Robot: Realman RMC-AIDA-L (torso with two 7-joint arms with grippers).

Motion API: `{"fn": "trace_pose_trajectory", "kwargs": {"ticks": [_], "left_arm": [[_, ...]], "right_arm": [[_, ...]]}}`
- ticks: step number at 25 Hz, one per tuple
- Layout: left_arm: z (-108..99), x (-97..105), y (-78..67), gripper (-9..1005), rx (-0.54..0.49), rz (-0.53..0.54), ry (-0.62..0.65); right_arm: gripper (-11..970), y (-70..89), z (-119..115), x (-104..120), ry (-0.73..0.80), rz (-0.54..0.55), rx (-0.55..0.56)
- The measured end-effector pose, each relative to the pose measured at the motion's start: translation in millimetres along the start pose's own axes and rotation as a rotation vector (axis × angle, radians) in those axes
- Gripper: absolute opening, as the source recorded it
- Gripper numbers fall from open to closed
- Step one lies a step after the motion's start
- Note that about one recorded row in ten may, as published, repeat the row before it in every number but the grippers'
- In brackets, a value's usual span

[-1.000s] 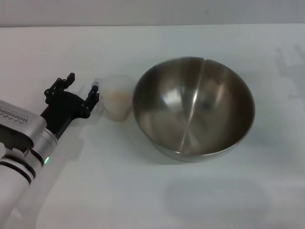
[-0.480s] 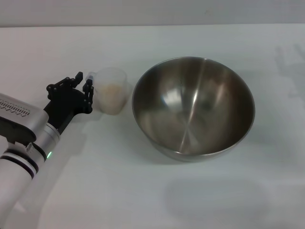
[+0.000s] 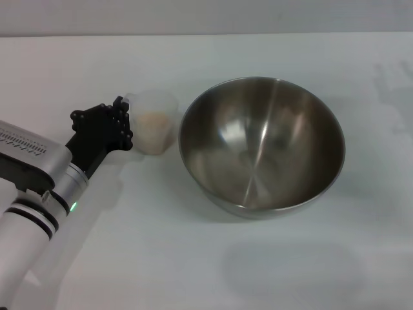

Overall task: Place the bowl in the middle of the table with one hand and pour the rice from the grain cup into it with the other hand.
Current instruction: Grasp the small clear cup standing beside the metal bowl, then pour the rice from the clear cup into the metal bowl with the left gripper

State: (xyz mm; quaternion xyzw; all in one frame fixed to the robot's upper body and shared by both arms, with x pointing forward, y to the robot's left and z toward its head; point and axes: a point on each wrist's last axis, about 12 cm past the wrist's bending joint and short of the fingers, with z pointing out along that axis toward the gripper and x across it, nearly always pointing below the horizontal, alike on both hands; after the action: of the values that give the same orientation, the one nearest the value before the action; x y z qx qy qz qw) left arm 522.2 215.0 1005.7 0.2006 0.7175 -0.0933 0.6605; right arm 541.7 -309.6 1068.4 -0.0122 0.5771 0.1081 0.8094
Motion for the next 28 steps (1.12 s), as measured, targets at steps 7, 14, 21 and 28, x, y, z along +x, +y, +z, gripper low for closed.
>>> {"fn": "trace_pose_trajectory", "kwargs": {"ticks": [7, 14, 21, 28], "left_arm": [[4, -22, -2.3, 24, -0.033, 0.169, -0.154], [11, -47, -11.9, 23, -0.051, 0.455, -0.313], [12, -60, -34.0, 23, -0.021, 0.749, -0.439], [11, -65, -60.8, 24, 0.041, 1.107, -0.557]], "right_arm": [[547, 0.9, 1, 0, -0.002, 0.000, -0.006], [547, 1.5, 6, -2, -0.011, -0.002, -0.015], [548, 1.9, 10, -3, -0.019, -0.003, -0.021], [548, 2.6, 13, -5, -0.023, -0.005, -0.029]]}}
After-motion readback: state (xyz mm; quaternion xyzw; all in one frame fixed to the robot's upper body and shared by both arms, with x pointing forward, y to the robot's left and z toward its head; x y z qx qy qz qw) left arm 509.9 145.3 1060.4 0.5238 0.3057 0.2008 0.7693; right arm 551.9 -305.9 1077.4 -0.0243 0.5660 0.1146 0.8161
